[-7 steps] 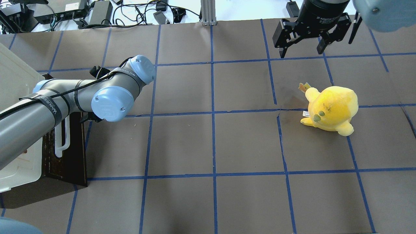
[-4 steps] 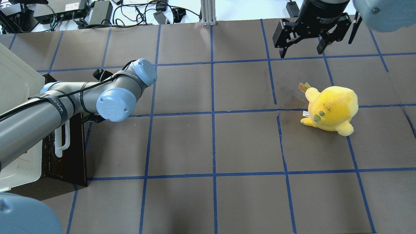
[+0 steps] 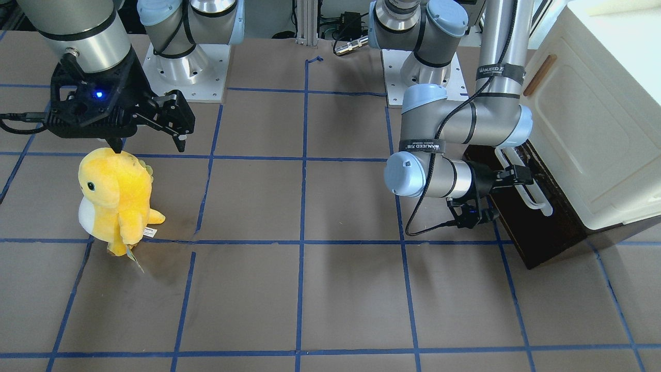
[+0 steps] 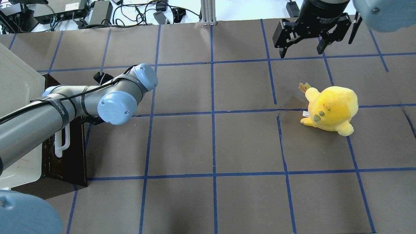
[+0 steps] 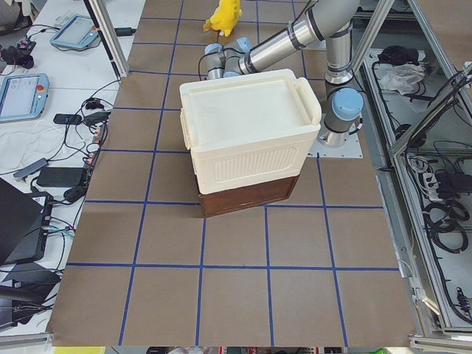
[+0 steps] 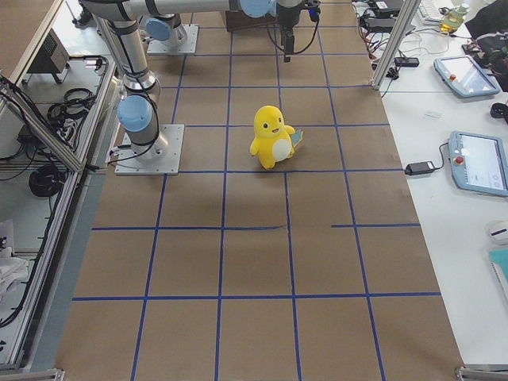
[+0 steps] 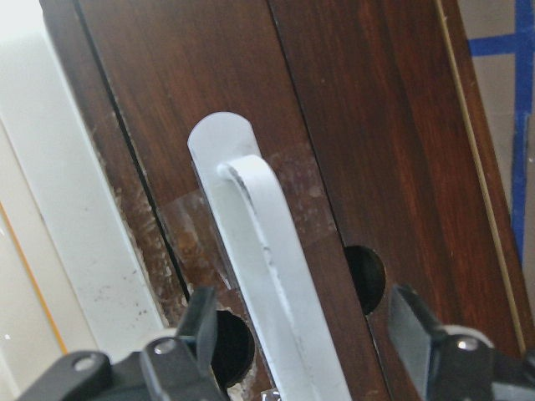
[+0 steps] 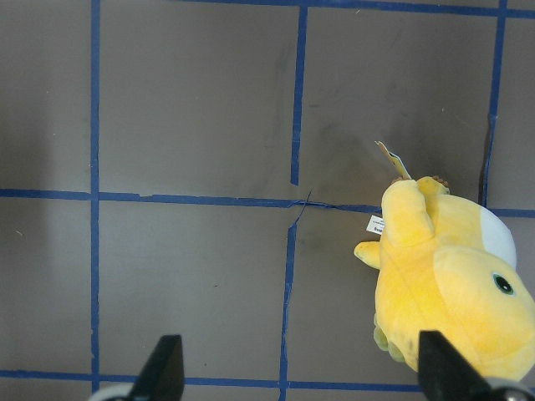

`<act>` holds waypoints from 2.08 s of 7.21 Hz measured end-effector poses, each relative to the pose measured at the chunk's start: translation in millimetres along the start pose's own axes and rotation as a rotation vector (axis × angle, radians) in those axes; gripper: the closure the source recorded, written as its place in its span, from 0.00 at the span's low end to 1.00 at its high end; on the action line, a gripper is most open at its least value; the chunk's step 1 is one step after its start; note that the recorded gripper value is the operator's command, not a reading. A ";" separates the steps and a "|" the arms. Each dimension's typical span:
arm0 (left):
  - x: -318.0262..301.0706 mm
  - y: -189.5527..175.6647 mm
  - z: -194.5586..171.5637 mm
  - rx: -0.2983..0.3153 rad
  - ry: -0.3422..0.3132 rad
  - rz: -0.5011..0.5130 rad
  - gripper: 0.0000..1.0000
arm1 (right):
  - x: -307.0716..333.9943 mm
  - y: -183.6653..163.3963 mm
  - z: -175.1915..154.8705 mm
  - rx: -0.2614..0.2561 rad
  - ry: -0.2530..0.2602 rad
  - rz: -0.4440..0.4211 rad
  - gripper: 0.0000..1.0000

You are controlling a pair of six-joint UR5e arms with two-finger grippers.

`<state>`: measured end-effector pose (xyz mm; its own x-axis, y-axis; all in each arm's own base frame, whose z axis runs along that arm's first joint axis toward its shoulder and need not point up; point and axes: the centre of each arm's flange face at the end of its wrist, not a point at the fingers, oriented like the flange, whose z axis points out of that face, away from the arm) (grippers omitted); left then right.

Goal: Pull drawer sideways
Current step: 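Lower the open left gripper around the white drawer handle, then close the left gripper on the white drawer handle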

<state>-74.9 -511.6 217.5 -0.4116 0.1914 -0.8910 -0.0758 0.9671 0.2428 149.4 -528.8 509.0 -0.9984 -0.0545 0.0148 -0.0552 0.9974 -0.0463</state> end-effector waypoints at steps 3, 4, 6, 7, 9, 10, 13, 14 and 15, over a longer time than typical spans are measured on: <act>1.9 2.1 2.3 -0.004 -0.003 0.003 0.30 | 0.0 0.0 0.0 0.000 0.000 0.000 0.00; 1.9 2.4 2.7 -0.004 -0.003 0.003 0.30 | 0.0 0.0 0.0 0.000 0.000 0.000 0.00; 2.6 3.1 3.5 -0.005 -0.004 0.005 0.29 | 0.0 0.0 0.0 0.000 0.000 0.000 0.00; 3.6 3.9 4.6 -0.005 -0.010 0.007 0.30 | 0.0 0.0 0.0 0.000 0.000 0.000 0.00; 5.6 5.8 7.2 -0.004 -0.029 0.015 0.29 | 0.0 0.0 0.0 0.000 0.000 -0.001 0.00; 5.9 6.2 7.8 -0.003 -0.036 0.017 0.29 | 0.0 0.0 0.0 0.000 0.000 0.000 0.00; 5.6 7.1 15.5 -0.013 -0.049 0.013 0.41 | 0.0 0.0 0.0 0.000 0.000 0.000 0.00; 5.1 7.1 19.0 -0.020 -0.049 0.012 0.43 | 0.0 0.0 0.0 0.000 0.000 0.000 0.00; 5.0 7.3 21.5 -0.025 -0.049 0.012 0.43 | 0.0 0.0 0.0 0.000 0.000 0.000 0.00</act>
<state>-57.9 -500.0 206.5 -0.3679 0.2111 -0.9056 -0.0939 0.9605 0.2620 149.4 -528.8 509.0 -0.9984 -0.0546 0.0148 -0.0552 0.9974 -0.0463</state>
